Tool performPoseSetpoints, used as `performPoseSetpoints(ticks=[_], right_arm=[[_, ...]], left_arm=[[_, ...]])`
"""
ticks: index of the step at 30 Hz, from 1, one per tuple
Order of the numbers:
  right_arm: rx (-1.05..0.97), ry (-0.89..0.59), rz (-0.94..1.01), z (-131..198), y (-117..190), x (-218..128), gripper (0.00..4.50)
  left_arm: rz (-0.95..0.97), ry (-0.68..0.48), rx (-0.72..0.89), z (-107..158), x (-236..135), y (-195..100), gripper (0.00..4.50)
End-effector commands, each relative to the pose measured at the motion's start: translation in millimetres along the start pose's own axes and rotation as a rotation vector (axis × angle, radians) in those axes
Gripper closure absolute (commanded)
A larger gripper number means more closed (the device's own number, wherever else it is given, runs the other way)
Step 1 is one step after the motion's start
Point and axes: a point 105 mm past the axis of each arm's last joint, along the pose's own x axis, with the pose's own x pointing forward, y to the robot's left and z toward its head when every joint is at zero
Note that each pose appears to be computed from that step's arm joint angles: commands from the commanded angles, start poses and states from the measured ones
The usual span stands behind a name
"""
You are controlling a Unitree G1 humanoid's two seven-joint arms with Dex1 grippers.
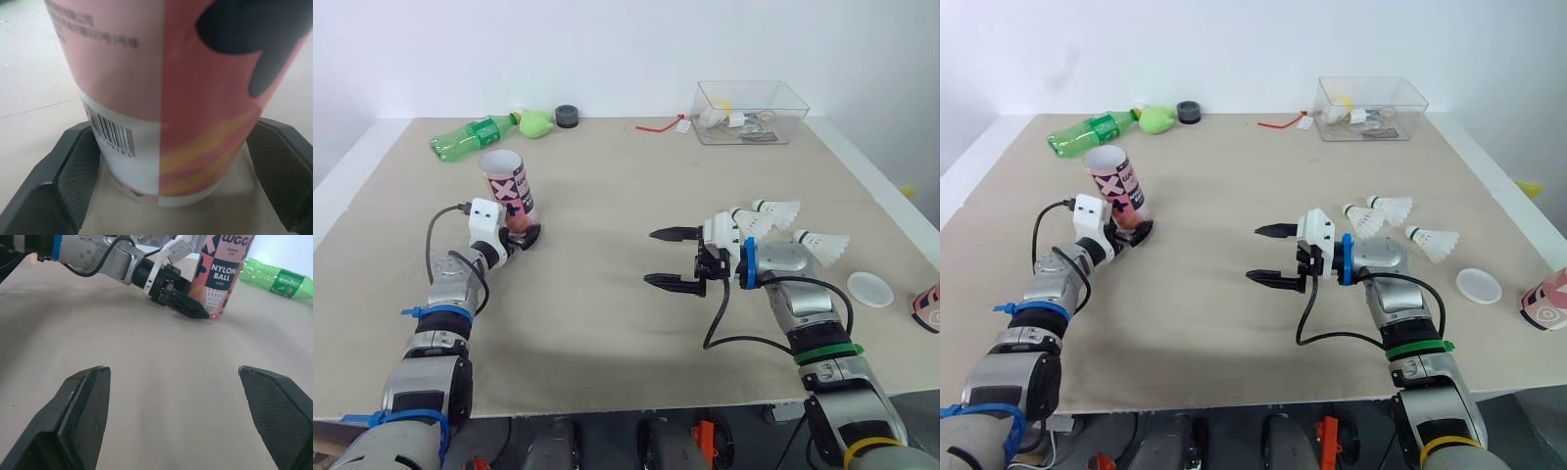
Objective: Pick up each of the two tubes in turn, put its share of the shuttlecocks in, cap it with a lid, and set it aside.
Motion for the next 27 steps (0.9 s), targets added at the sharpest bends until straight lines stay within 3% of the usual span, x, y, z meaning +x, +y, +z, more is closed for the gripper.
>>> performPoseSetpoints(ticks=[1,4,8,13,18,22,27], right_arm=[[-0.043,-0.018,-0.012,10.9,-2.1,-4.0,0.00],[-0.044,-0.020,-0.016,11.7,-2.3,-4.4,0.00],[-0.043,-0.028,-0.021,13.2,-2.9,-5.4,0.00],[-0.041,-0.035,-0.018,17.8,-1.4,-13.5,0.00],[-0.041,-0.036,-0.045,22.8,-2.6,-25.2,0.00],[-0.014,-0.010,-0.114,19.1,-4.3,-40.1,0.00],[0.044,-0.010,-0.240,16.0,-10.9,-51.9,0.00]], left_arm=[[0.014,-0.023,0.024,9.9,0.9,6.2,1.15],[-0.002,-0.034,0.033,12.7,1.2,5.7,1.80],[-0.089,-0.060,0.101,19.8,1.4,-5.1,1.80],[-0.448,-0.092,0.286,24.2,-7.1,-61.5,1.80],[-0.831,-0.082,0.477,21.6,-38.1,-116.7,1.80],[-1.126,0.094,0.590,15.5,-60.4,-142.9,1.80],[-1.262,0.264,0.607,20.7,-61.1,-151.0,1.80]])
